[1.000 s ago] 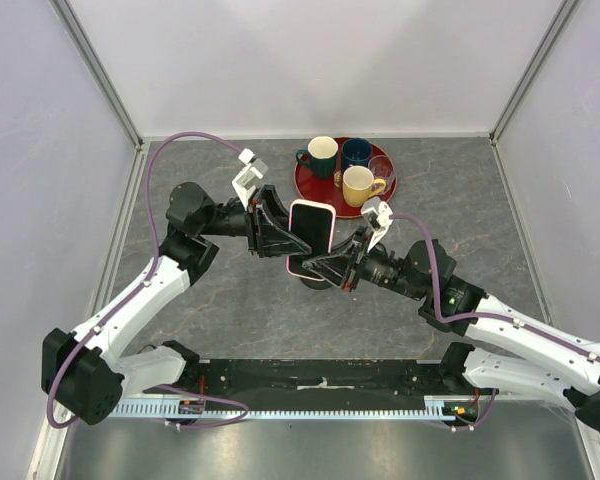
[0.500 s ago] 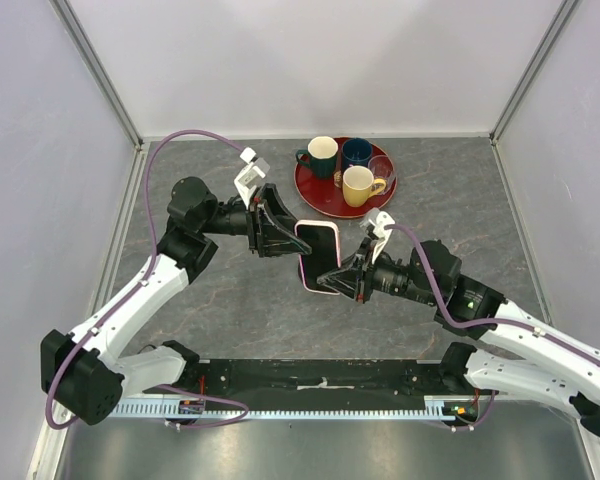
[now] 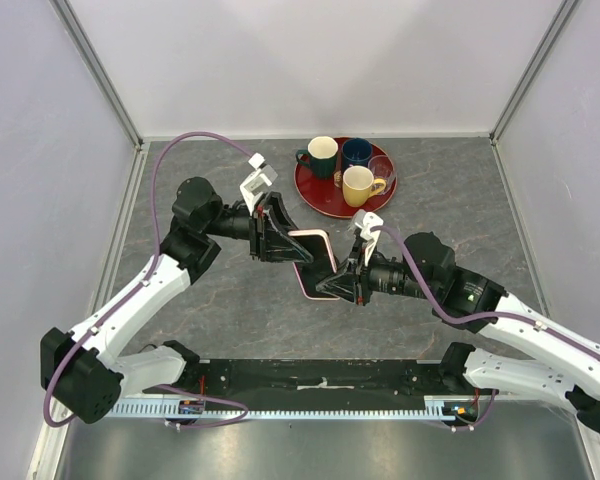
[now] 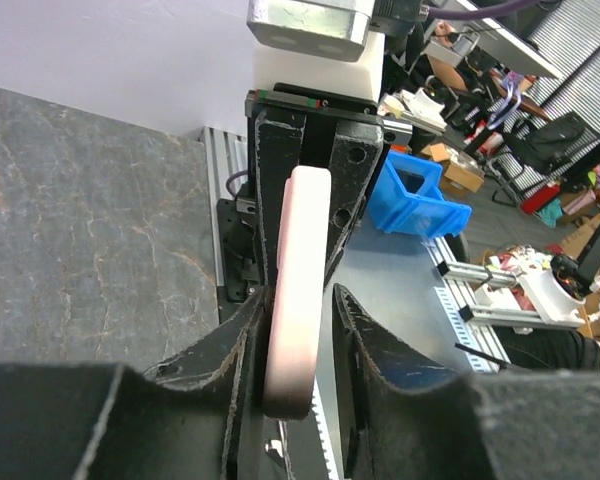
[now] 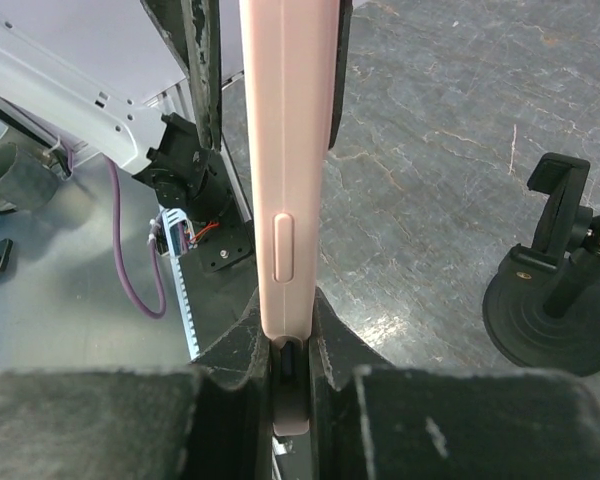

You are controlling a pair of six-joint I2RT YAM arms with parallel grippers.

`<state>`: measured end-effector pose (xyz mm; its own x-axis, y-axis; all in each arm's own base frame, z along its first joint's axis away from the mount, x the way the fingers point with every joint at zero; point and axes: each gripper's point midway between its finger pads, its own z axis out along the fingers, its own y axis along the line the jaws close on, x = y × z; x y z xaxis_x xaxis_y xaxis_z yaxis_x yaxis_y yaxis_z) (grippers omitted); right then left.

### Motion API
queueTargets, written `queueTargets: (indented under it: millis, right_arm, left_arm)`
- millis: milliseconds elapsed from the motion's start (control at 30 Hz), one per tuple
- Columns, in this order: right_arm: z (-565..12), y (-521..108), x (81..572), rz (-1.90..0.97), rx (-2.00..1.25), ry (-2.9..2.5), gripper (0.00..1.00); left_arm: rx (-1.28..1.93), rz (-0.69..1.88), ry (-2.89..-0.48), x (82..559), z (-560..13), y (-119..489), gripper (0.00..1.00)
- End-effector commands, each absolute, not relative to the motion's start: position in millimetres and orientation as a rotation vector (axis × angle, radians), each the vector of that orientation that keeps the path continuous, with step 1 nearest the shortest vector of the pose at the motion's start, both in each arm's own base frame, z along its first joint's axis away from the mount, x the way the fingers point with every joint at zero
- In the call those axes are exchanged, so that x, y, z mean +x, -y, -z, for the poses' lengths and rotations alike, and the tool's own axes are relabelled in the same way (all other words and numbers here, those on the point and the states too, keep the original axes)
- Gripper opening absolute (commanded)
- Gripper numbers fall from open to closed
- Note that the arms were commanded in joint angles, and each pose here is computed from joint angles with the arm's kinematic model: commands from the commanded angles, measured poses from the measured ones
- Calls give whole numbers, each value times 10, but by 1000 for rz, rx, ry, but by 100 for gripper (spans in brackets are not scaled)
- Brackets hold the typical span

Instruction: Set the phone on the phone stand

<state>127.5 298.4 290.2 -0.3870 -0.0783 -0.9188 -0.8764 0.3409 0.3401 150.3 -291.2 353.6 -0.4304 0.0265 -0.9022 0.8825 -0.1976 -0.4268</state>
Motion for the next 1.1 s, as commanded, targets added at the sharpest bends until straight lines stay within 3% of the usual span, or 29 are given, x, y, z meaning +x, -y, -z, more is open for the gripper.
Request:
queueTargets:
  millis: [0, 267, 333, 433, 500, 633, 733, 933, 1067]
  right_arm:
    - [-3394, -2997, 1252, -1168, -876, -1560, 0]
    - [-3395, -2995, 1226, -1172, -891, -1556, 0]
    - [-3383, -2994, 1245, -1165, -883, -1563, 0]
    - [-3398, -3001, 1261, -1169, -865, -1557, 0]
    - [-3383, -3007, 1289, -1167, -845, -1568, 0]
    - [-3242, -2916, 1474, -1064, -747, -1657, 57]
    - [-3093, -2705, 1667, -925, -613, -1741, 76]
    - [-2961, -2179, 1832, -764, -327, -1792, 96]
    - [-2878, -2084, 1833, -781, -201, -1830, 98]
  left_arm:
    - [1224, 1704, -1312, 1342, -3667, 2900, 36]
    - [1235, 1709, -1307, 1321, -3667, 2907, 29]
    - [1238, 1711, -1306, 1314, -3666, 2908, 24]
    - [1247, 1705, -1290, 1293, -3683, 2908, 6]
    - [1246, 1700, -1283, 1275, -3697, 2904, 2]
    - [1195, 1621, -1262, 1348, -3728, 2911, 2]
    - [1082, 1492, -1312, 1563, -3741, 2920, 2]
    - [793, 1198, -1354, 1995, -3888, 2677, 2]
    - [515, 959, -1329, 2309, -4056, 2223, 2]
